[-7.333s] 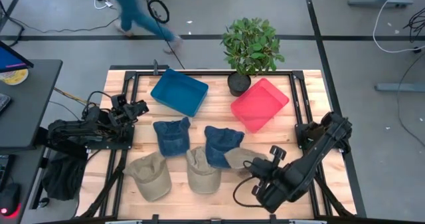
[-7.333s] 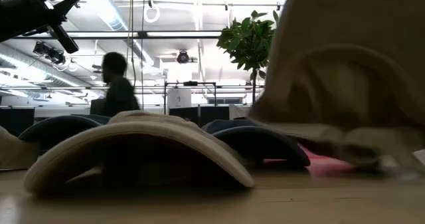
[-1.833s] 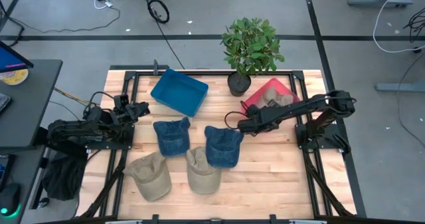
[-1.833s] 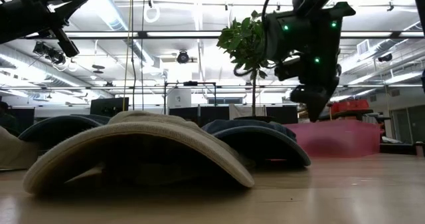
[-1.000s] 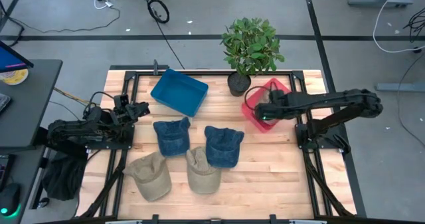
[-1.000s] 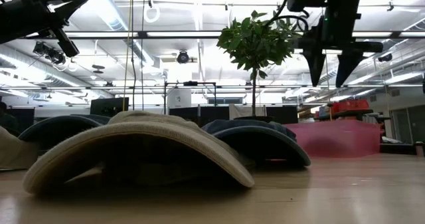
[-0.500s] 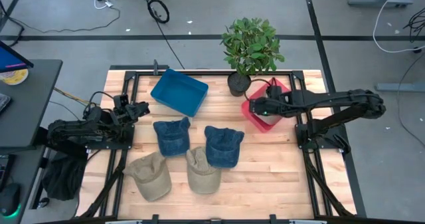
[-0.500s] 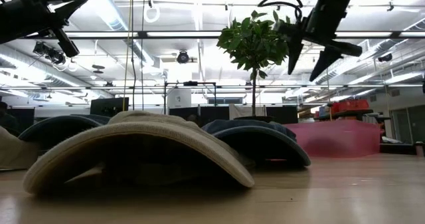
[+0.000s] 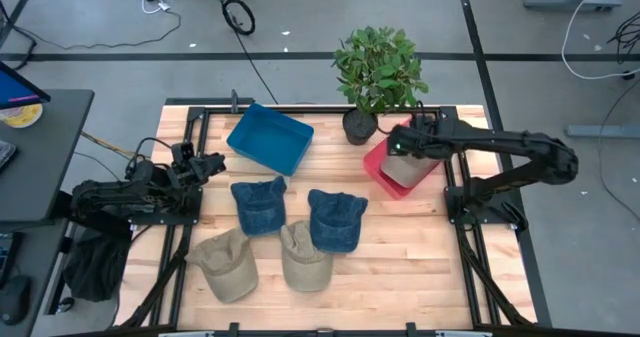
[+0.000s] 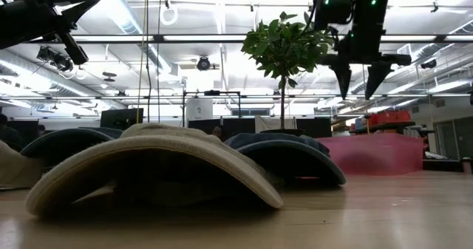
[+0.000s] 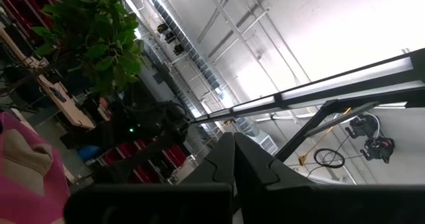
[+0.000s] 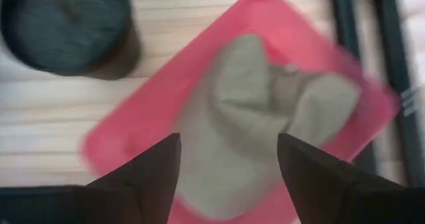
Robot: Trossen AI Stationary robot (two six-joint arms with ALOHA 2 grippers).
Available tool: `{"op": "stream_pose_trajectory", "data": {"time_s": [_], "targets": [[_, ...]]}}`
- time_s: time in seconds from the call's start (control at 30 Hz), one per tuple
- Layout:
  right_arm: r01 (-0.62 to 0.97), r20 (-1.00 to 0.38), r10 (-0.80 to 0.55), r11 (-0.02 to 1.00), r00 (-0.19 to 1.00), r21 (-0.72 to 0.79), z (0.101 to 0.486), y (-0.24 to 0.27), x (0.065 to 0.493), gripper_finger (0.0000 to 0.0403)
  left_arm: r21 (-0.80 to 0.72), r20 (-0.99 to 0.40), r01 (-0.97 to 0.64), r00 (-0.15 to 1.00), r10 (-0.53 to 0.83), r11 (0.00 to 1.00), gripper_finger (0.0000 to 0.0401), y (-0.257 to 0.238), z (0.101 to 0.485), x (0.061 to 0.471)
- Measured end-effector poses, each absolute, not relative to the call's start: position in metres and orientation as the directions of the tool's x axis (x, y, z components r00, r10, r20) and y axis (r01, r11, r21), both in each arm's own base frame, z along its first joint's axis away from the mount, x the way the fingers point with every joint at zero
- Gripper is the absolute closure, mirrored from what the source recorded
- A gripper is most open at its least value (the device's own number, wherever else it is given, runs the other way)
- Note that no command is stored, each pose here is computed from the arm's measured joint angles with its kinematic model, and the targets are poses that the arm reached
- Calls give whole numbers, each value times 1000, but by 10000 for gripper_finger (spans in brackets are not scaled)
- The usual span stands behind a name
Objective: Pick & Place hat
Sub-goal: Put the right brown cap into the red bin
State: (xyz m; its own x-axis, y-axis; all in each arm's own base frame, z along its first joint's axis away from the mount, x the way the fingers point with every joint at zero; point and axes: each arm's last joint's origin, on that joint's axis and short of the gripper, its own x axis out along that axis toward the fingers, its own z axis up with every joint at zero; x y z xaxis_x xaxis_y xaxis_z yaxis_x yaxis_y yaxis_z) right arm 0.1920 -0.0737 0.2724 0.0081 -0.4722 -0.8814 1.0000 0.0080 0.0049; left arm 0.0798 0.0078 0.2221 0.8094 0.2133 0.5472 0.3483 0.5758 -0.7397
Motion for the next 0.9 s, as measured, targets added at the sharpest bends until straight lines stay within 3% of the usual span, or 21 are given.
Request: {"op": "stream_pose_trajectory", "data": {"time_s": [0.37,0.57,0.9], "targets": [[955,-916,-379,198,-132,-220,254,-120,183,152,-739,546,346,810,213,577,398,8,222,80],[946,-966,-251,295,-61,-136,235,-129,180,152,-740,543,343,812,213,578,398,8,222,80],[892,-958,-273,406,-89,-199,223,-128,177,152,-723,542,314,810,223,615,398,8,222,80]]}}
